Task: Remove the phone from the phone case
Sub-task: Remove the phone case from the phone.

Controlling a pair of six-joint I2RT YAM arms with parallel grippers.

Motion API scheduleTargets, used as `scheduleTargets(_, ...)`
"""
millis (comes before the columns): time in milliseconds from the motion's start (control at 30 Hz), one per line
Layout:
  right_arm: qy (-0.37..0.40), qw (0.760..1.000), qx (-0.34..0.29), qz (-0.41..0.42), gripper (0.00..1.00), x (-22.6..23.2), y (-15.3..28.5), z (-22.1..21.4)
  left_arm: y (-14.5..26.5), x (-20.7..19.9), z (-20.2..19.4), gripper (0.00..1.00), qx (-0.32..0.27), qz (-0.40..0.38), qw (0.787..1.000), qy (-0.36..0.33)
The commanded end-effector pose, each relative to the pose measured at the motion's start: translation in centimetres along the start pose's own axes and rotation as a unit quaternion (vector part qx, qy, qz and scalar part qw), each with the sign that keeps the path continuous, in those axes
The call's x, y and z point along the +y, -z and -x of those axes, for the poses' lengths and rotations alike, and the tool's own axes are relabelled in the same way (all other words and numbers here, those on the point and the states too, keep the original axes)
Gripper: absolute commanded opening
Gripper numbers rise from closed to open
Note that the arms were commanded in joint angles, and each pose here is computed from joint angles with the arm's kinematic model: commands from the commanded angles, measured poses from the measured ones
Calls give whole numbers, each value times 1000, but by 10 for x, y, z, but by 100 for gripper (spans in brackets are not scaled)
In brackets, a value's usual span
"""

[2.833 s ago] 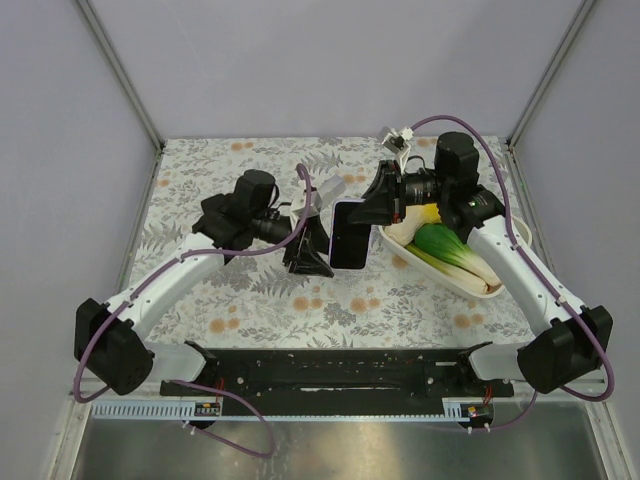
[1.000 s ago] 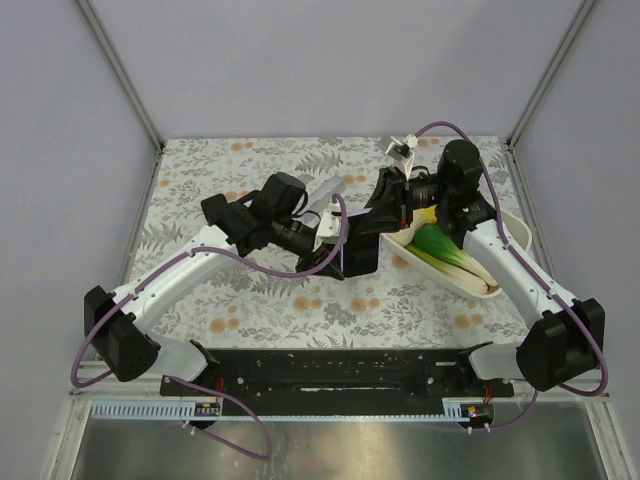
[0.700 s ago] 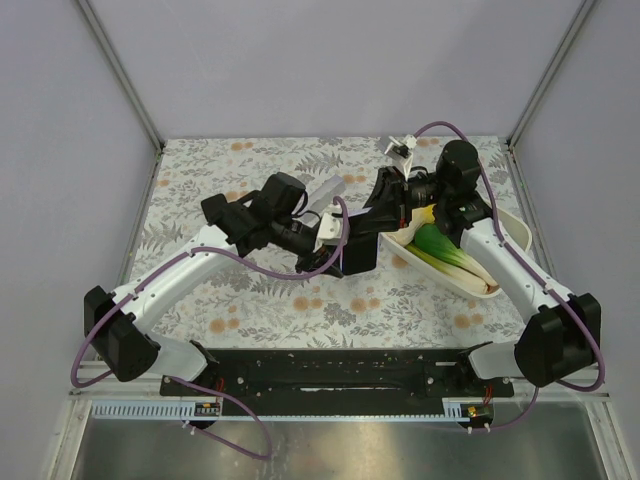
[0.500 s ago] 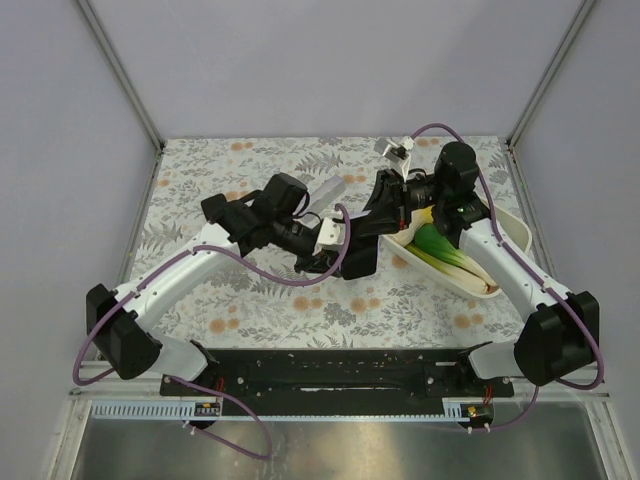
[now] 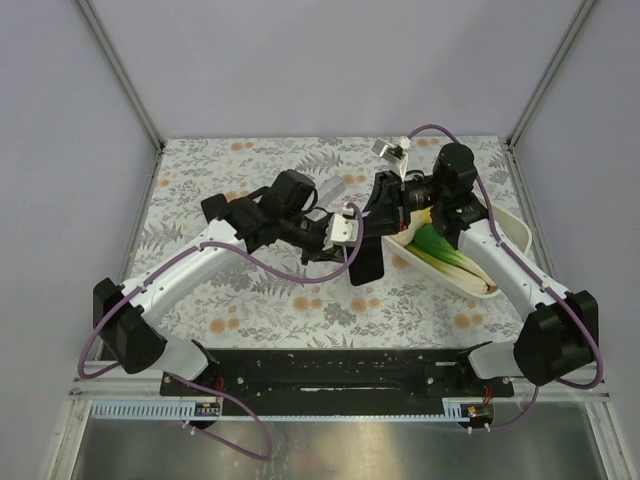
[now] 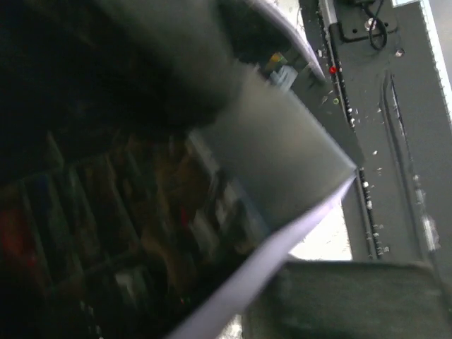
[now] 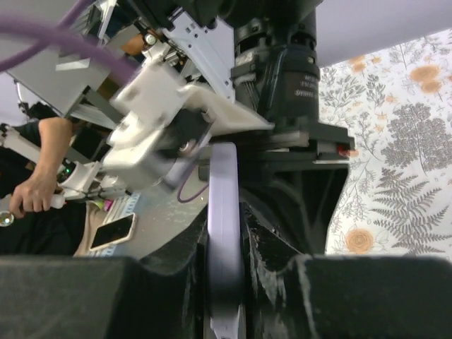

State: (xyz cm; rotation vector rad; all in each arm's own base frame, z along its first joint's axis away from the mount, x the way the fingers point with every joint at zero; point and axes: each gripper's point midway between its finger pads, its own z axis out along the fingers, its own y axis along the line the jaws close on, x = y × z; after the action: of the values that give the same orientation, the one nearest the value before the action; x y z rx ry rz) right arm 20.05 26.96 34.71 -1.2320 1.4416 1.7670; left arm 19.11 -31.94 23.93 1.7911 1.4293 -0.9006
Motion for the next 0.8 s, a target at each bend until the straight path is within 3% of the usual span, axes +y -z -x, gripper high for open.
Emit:
scheduleTargets(0,-53,998,-13,-13,0,1,-23,1,-17,55,36,0,-30,106,992,-67)
scheduleTargets(133,-41,998,-11,-39,0,-4,-21,-2,-10,45,34,6,-27,99,993,-50)
scheduleTargets(267,-34,997,-9,-73,0,-9,-18,-5,5,36,28,30,-25,104,993,-43)
scheduleTargets(533,-33,994,-10,-108,0,-23,-13,-6,55,42,39,56,-76,129,989,0)
scheduleTargets(767,-4,987,-17,-158,0,-31,-7,-4,72,40,50,82,-110,126,985,46)
